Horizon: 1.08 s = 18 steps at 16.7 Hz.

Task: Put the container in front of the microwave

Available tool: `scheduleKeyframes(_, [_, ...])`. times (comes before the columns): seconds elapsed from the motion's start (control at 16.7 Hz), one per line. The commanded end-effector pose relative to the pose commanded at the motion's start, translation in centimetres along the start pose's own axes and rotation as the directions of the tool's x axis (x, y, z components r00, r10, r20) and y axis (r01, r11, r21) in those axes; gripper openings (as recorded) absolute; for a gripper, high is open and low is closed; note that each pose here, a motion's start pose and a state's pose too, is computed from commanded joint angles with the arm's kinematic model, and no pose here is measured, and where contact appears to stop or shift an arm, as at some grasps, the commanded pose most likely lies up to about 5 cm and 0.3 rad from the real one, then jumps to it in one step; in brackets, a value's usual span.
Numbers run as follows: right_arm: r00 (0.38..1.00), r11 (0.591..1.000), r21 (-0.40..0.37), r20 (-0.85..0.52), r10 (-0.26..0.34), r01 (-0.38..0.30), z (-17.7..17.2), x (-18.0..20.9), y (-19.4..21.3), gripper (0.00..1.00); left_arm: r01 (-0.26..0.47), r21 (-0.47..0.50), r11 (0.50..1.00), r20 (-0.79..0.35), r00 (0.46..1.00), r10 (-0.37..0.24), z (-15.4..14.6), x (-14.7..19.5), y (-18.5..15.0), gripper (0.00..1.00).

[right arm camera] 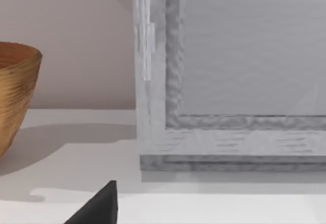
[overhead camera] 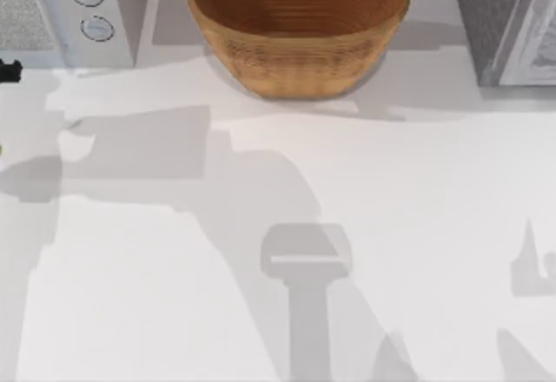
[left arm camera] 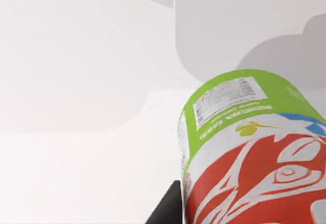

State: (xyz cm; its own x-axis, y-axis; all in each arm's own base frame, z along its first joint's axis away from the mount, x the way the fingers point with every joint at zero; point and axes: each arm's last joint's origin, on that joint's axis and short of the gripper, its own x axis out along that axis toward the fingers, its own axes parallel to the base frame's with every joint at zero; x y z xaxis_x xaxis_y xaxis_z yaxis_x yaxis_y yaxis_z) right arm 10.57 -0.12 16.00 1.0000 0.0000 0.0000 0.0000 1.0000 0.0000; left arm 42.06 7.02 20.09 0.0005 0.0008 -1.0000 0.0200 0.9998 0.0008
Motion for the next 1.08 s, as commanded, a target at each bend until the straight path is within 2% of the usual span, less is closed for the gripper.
scheduleKeyframes(0.12, [1.0, 1.0, 0.0, 0.0, 0.0, 0.0, 0.0, 0.0, 0.0, 1.0, 0.0, 0.0, 1.0, 0.0, 1.0, 0.0, 0.0, 0.0, 0.0, 0.0])
scheduleKeyframes(0.9, [1.0, 1.0, 0.0, 0.0, 0.0, 0.0, 0.0, 0.0, 0.0, 1.0, 0.0, 0.0, 1.0, 0.0, 1.0, 0.0, 0.0, 0.0, 0.0, 0.98])
scheduleKeyframes(1.08, [1.0, 1.0, 0.0, 0.0, 0.0, 0.0, 0.0, 0.0, 0.0, 1.0, 0.0, 0.0, 1.0, 0.0, 1.0, 0.0, 0.0, 0.0, 0.0, 1.0])
